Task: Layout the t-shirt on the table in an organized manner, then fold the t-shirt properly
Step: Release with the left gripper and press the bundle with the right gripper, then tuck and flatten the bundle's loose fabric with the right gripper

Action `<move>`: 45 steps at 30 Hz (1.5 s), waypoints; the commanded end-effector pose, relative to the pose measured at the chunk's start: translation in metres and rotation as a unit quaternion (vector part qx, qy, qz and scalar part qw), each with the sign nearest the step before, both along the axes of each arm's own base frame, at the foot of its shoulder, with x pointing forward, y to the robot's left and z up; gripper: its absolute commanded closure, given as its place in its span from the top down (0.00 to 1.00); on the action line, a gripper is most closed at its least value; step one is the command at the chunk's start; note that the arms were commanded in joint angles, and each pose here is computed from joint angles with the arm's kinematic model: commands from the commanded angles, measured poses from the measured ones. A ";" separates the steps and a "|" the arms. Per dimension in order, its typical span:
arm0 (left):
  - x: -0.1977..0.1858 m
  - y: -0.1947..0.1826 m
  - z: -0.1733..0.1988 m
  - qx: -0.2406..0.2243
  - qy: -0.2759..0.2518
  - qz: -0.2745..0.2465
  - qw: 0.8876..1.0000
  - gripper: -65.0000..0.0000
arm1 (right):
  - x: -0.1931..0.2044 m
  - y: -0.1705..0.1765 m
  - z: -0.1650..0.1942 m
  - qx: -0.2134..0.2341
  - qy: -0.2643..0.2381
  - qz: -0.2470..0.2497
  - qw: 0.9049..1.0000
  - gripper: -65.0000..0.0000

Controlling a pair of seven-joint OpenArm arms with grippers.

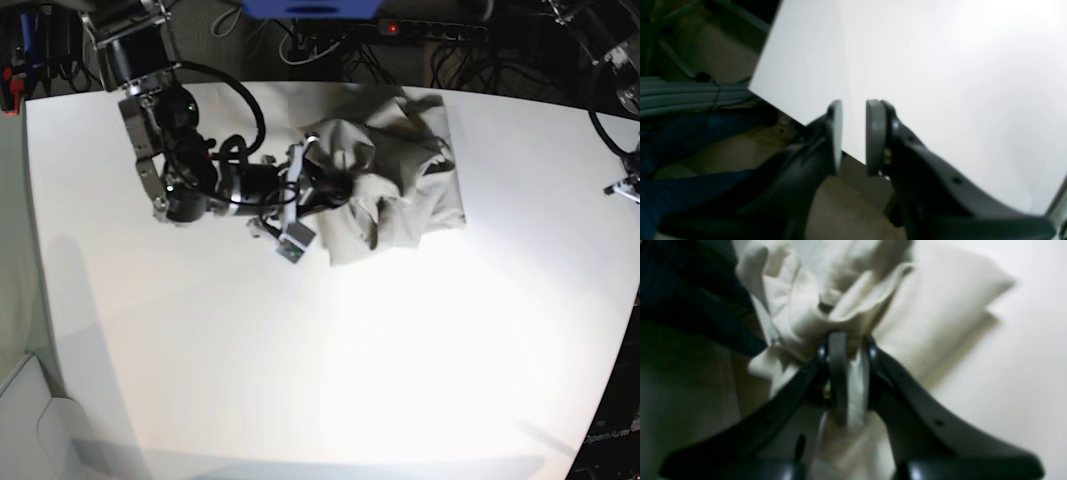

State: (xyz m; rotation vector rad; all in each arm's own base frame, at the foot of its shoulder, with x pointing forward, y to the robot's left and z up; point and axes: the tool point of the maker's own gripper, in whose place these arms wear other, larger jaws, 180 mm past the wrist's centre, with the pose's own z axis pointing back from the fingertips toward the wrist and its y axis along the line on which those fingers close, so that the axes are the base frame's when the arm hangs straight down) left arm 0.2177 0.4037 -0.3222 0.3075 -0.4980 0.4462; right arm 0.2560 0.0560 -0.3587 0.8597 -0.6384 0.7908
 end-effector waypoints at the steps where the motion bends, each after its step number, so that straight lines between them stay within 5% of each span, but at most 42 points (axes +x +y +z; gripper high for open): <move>1: 0.005 0.007 0.012 0.018 -0.011 -0.003 1.000 0.19 | 0.003 0.010 0.014 0.021 -0.013 0.005 1.000 0.12; 7: 0.005 0.007 0.013 0.019 -0.011 -0.003 1.000 0.19 | -0.028 0.031 0.022 0.014 -0.034 0.076 0.996 0.12; 15: 0.012 0.012 0.023 0.028 -0.024 -0.004 0.999 0.19 | -0.084 0.039 0.038 -0.006 -0.084 0.192 0.978 0.12; 19: 0.014 0.013 0.025 0.028 -0.027 -0.002 0.999 0.19 | -0.073 0.022 0.045 -0.018 -0.107 0.178 0.978 0.12; 25: 0.013 0.014 0.025 0.029 -0.026 -0.002 0.999 0.19 | -0.010 -0.018 0.060 -0.032 -0.137 0.076 0.987 0.12; 29: 0.013 0.013 0.026 0.030 -0.027 -0.003 0.999 0.19 | 0.020 -0.019 0.053 -0.038 -0.124 0.054 0.990 0.12; 39: -0.018 0.054 0.046 0.038 -0.058 0.077 0.995 0.19 | 0.025 0.008 0.023 -0.011 -0.050 0.037 0.998 0.12; 45: -0.033 0.062 0.046 0.045 -0.049 0.092 0.994 0.19 | 0.006 0.044 0.021 0.004 -0.041 0.074 0.996 0.12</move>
